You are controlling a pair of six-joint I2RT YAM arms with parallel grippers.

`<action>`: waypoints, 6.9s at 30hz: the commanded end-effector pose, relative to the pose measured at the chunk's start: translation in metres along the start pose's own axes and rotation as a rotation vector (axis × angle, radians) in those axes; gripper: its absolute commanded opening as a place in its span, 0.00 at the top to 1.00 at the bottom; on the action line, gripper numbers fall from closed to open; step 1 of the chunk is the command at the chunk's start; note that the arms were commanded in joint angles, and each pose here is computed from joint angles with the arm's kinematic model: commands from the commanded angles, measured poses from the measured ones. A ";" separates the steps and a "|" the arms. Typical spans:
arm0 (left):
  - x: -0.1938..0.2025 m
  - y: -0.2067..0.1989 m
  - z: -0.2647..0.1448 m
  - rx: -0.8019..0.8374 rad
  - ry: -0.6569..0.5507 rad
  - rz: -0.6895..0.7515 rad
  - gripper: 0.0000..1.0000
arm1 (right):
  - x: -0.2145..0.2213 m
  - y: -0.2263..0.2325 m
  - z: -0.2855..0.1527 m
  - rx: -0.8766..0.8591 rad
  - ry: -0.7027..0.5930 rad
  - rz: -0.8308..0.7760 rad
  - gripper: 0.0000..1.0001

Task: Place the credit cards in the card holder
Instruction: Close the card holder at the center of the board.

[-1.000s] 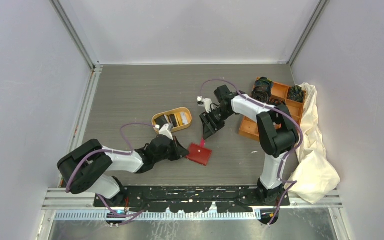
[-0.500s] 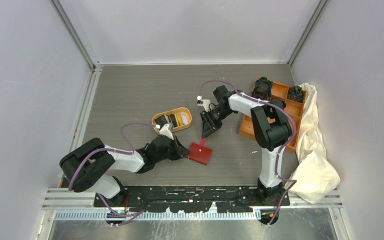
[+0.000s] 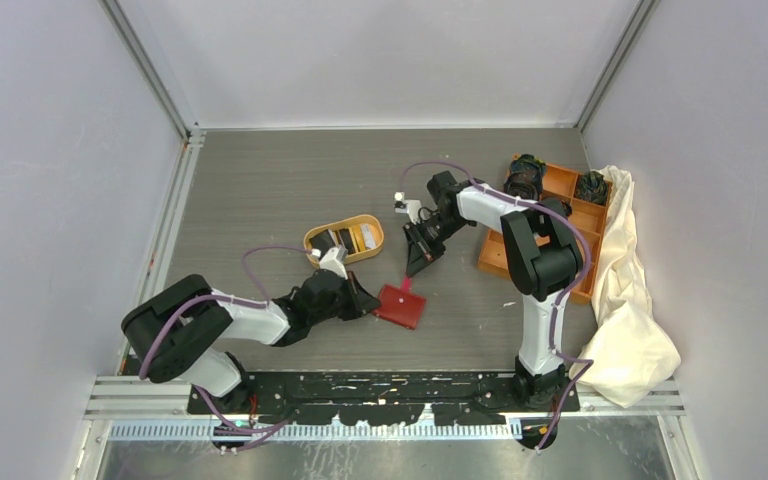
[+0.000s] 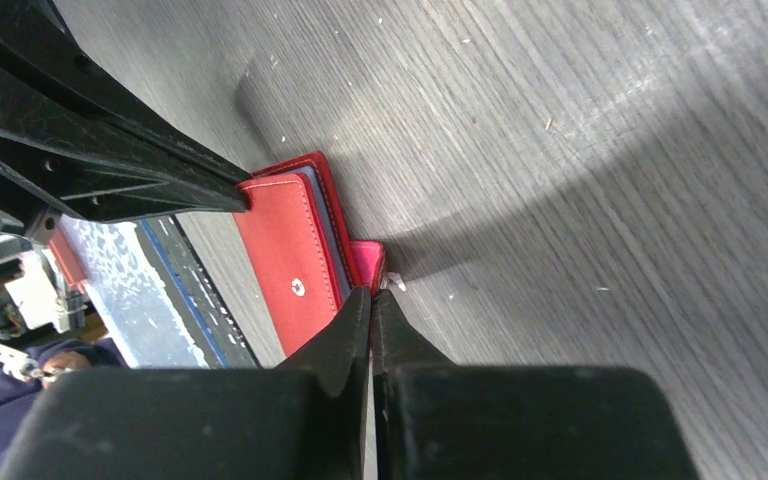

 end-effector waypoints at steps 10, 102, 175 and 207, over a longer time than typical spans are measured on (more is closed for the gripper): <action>0.002 0.012 -0.009 -0.050 -0.007 0.001 1.00 | -0.008 0.031 -0.015 0.027 -0.023 -0.250 0.99; -0.001 -0.001 -0.021 0.036 -0.023 -0.010 1.00 | 0.025 0.088 0.053 0.205 0.314 -0.771 0.99; 0.002 -0.003 -0.015 0.046 0.000 -0.025 1.00 | -0.015 0.069 0.016 0.317 0.094 -0.592 0.86; 0.001 -0.008 -0.019 0.057 -0.004 -0.030 1.00 | -0.001 0.088 0.027 0.190 0.148 -0.616 0.99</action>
Point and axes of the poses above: each gripper's point midway between its finger pads, its own z axis out along the fingers, its own y axis along the line the jaws close on, x = y × z, the point moved 4 cm from there along -z, back along the fingers, and after that the axes turned 15 degrees about -z, right-handed, at the moved point
